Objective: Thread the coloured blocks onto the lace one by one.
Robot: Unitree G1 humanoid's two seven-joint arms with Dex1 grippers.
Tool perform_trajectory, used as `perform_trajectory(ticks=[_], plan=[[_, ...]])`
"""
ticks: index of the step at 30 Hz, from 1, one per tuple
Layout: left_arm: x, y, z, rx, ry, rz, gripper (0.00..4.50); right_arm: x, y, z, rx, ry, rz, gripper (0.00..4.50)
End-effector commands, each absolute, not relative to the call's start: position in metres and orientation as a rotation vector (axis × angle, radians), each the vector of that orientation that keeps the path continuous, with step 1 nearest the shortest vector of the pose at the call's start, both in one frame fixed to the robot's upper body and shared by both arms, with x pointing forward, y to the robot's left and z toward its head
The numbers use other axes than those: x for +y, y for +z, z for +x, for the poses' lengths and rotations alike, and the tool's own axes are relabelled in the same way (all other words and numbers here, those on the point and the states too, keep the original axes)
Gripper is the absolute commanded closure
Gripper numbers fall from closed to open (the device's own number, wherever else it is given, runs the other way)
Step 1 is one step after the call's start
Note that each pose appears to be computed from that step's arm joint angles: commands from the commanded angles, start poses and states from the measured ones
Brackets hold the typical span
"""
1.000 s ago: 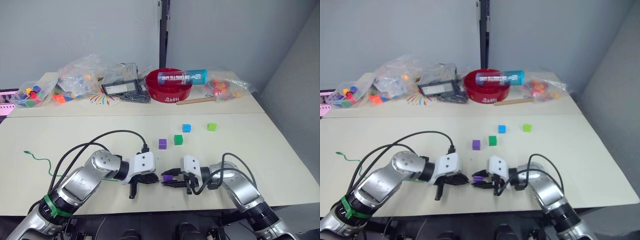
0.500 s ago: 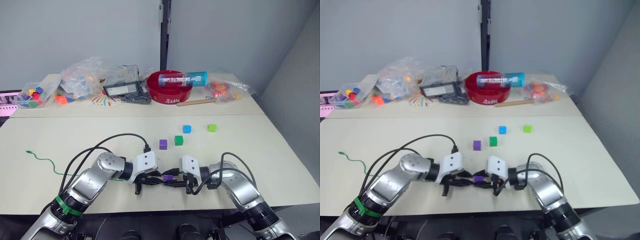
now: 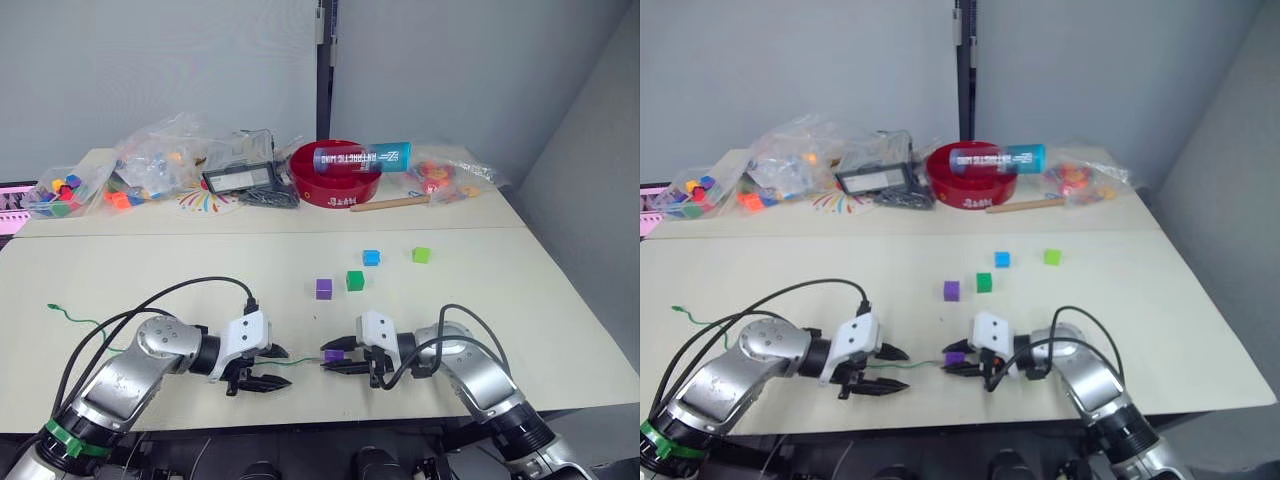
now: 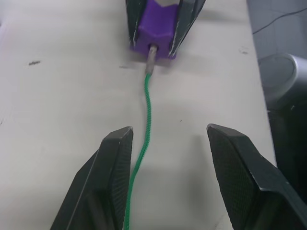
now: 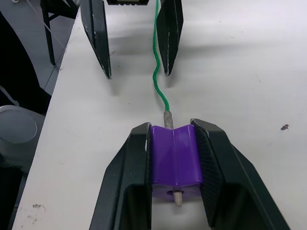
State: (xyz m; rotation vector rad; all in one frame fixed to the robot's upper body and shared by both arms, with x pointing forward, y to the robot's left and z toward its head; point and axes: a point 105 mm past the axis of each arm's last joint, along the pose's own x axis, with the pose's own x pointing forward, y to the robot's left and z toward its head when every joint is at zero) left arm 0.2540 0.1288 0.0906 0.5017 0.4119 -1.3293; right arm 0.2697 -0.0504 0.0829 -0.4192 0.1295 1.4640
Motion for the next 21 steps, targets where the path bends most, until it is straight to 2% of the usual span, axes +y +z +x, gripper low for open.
perform_trajectory(ticks=[1,3,4,10,21], plan=[[0.123,0.09,0.259,0.35,-1.319,0.535,1.92,-0.053,0.08,0.272,0.157,1.453,-0.447,3.76],[0.122,0.084,0.26,0.35,-1.319,0.535,1.92,-0.054,0.08,0.272,0.157,1.453,-0.451,3.76],[0.121,0.082,0.259,0.35,-1.328,0.523,2.48,-0.054,0.08,0.272,0.158,1.451,-0.452,3.76],[0.118,0.081,0.257,0.337,-1.35,0.509,4.43,-0.057,0.081,0.273,0.159,1.442,-0.454,3.76],[0.101,0.093,0.262,0.257,-1.353,0.508,4.47,-0.055,0.079,0.271,0.162,1.432,-0.438,3.76]])
